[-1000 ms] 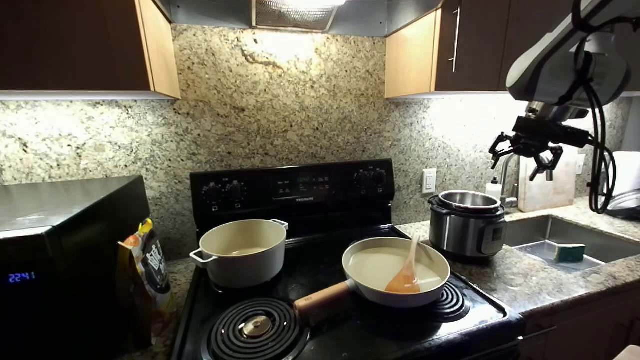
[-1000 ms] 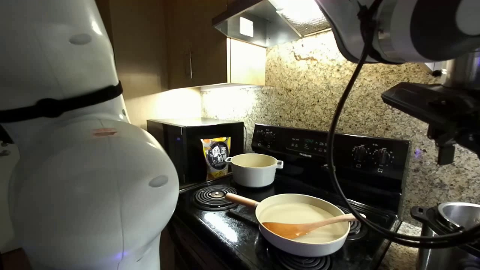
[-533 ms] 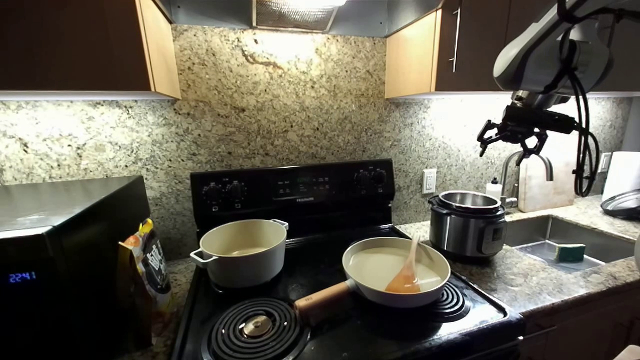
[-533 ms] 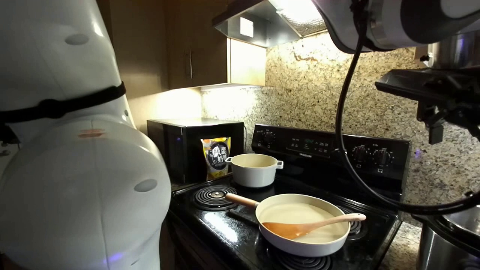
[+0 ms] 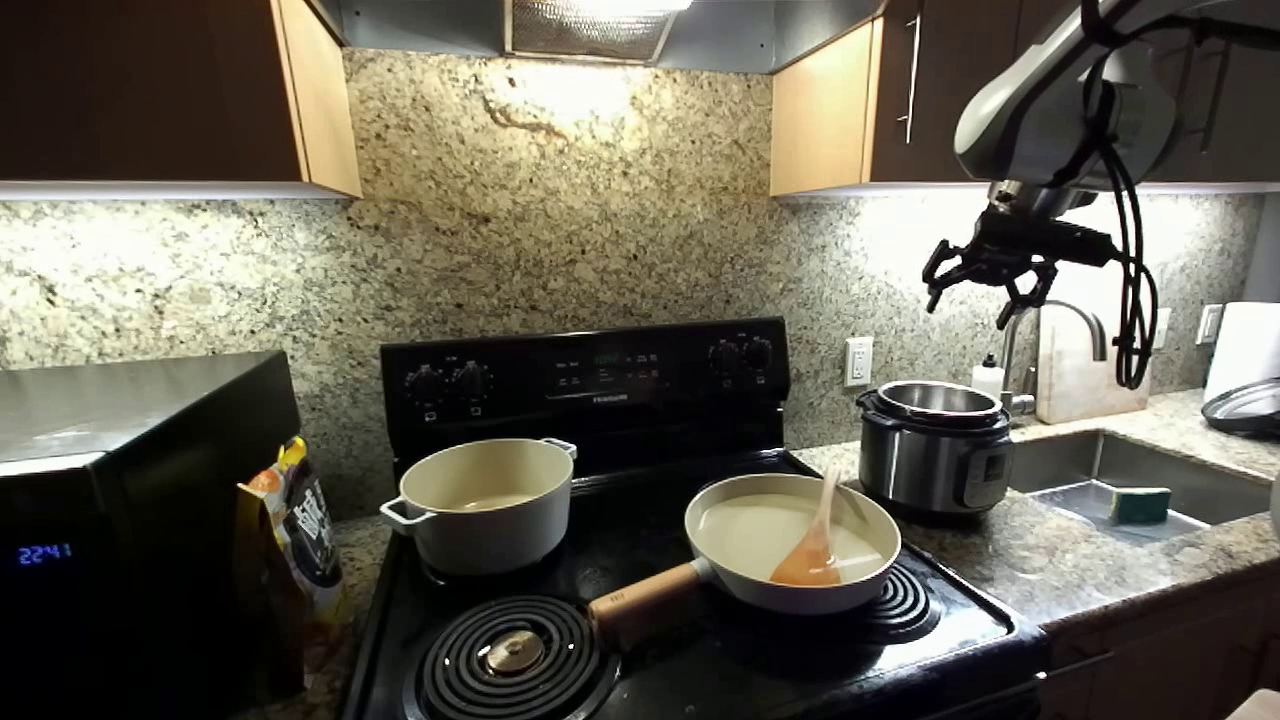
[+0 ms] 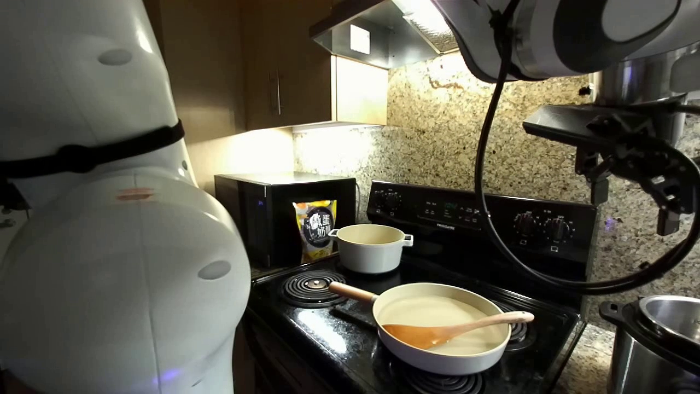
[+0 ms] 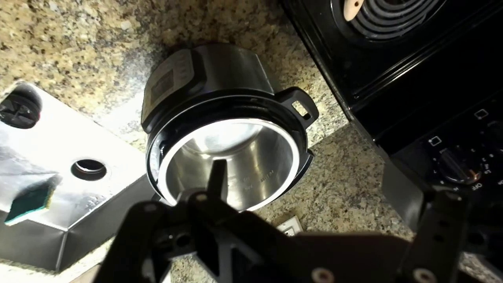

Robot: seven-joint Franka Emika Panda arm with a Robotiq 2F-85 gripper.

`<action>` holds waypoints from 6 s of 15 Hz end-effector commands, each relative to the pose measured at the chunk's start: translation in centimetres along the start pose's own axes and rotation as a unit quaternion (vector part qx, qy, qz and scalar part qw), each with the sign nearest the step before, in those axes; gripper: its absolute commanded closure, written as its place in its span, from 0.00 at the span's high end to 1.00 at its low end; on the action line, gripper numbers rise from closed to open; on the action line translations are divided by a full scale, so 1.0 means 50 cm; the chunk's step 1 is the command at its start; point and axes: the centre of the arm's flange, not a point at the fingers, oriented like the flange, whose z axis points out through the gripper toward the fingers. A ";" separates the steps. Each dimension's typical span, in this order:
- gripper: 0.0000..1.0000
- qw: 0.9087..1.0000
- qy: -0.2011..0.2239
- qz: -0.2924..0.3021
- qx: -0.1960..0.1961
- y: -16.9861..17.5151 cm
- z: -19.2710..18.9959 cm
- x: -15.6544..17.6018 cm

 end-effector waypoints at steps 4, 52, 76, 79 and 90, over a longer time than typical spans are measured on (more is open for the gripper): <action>1.00 0.999 -0.002 -0.026 0.037 0.003 0.030 0.001; 1.00 0.987 -0.129 -0.084 0.049 0.006 0.263 0.028; 1.00 0.982 -0.132 -0.120 0.068 -0.068 0.356 0.058; 1.00 0.982 -0.131 -0.115 0.073 -0.058 0.380 0.073; 1.00 0.985 -0.122 -0.106 0.062 -0.060 0.415 0.104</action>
